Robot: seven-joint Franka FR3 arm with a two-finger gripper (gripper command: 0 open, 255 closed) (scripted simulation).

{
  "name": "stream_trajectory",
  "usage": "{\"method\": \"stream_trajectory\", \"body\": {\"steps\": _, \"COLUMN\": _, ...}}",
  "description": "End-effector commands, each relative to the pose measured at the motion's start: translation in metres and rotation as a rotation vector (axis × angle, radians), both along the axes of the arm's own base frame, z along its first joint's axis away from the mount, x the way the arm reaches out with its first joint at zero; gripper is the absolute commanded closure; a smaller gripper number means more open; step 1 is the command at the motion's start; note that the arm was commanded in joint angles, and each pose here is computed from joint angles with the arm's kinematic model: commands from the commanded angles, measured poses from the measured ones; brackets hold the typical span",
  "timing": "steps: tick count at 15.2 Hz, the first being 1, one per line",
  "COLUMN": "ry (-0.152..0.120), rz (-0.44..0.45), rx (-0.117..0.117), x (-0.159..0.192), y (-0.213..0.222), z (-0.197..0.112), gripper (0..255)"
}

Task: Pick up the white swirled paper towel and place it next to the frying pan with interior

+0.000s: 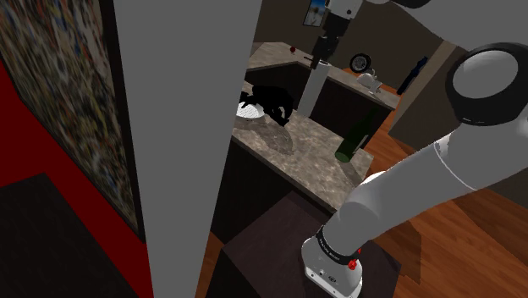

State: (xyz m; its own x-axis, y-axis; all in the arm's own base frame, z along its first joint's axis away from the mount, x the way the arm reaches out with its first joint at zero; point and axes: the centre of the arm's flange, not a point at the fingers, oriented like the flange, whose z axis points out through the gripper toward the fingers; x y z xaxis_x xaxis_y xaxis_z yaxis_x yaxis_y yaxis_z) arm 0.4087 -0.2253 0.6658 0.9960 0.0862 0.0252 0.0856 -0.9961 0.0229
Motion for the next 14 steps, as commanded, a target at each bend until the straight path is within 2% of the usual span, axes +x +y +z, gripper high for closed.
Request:
{"method": "stream_trajectory", "body": {"steps": 1, "ry": -0.001, "rz": 0.0, "rx": 0.0, "x": 0.023, "y": 0.009, "z": -0.007, "gripper": 255}}
{"method": "stream_trajectory", "body": {"steps": 14, "ry": -0.001, "rz": 0.0, "rx": 0.0, "x": 0.173, "y": 0.059, "z": -0.074, "gripper": 255}}
